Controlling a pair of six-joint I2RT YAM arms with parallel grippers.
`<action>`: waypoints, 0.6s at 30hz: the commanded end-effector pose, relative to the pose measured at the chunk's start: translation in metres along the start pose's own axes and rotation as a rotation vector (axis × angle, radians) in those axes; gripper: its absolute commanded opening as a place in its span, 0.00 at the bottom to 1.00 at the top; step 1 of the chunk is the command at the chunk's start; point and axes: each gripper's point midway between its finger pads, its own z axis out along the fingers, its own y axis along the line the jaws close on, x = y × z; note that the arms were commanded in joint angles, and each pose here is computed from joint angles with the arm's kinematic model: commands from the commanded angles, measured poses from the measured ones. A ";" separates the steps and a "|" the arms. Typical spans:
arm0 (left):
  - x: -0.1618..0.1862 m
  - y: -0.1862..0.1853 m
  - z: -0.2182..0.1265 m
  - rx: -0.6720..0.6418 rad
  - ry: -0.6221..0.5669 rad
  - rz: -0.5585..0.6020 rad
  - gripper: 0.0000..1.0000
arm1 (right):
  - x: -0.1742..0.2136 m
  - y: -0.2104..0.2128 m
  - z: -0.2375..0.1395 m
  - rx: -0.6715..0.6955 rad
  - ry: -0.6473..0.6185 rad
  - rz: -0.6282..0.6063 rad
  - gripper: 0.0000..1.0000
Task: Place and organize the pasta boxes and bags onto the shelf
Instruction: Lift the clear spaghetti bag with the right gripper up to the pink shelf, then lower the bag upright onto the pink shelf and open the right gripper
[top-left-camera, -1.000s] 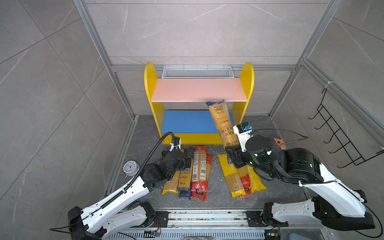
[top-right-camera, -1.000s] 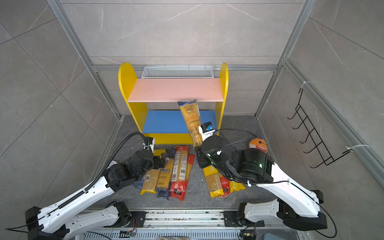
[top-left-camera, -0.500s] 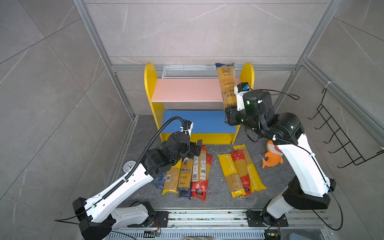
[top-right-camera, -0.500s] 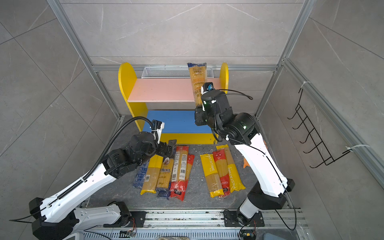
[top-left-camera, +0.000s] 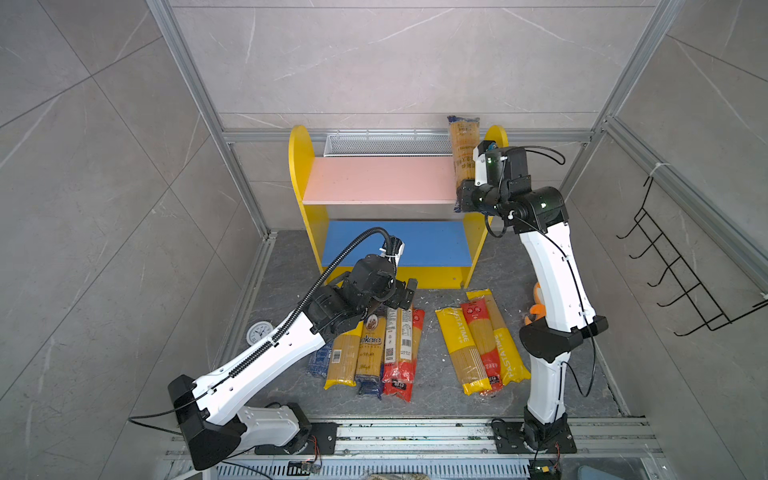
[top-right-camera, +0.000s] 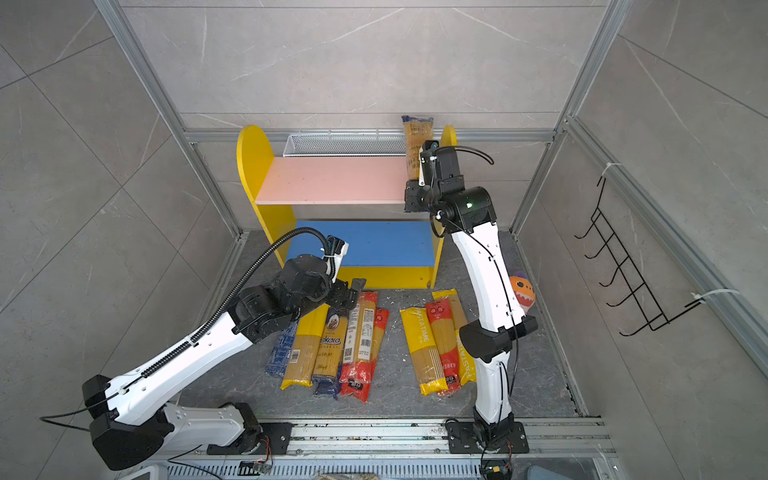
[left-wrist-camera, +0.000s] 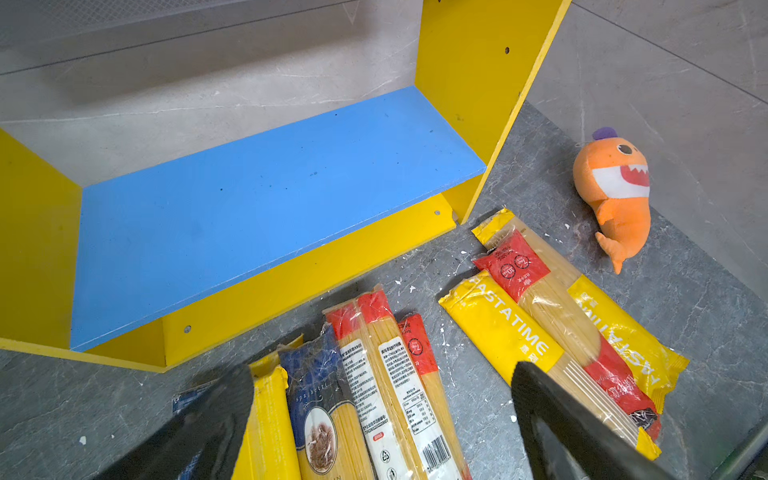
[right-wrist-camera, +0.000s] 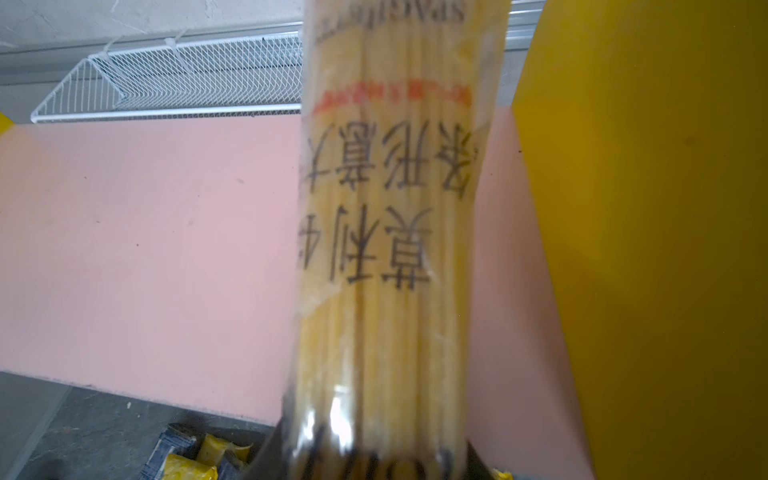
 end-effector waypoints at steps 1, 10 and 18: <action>-0.009 0.000 -0.002 -0.005 -0.029 0.018 0.99 | -0.041 -0.001 -0.017 -0.029 -0.155 0.011 0.00; -0.004 0.002 0.003 -0.027 -0.013 0.013 0.99 | -0.032 -0.016 -0.005 0.015 -0.119 0.018 0.26; 0.001 0.009 -0.005 -0.046 -0.013 -0.005 0.99 | -0.030 -0.021 -0.013 0.038 -0.123 0.022 0.66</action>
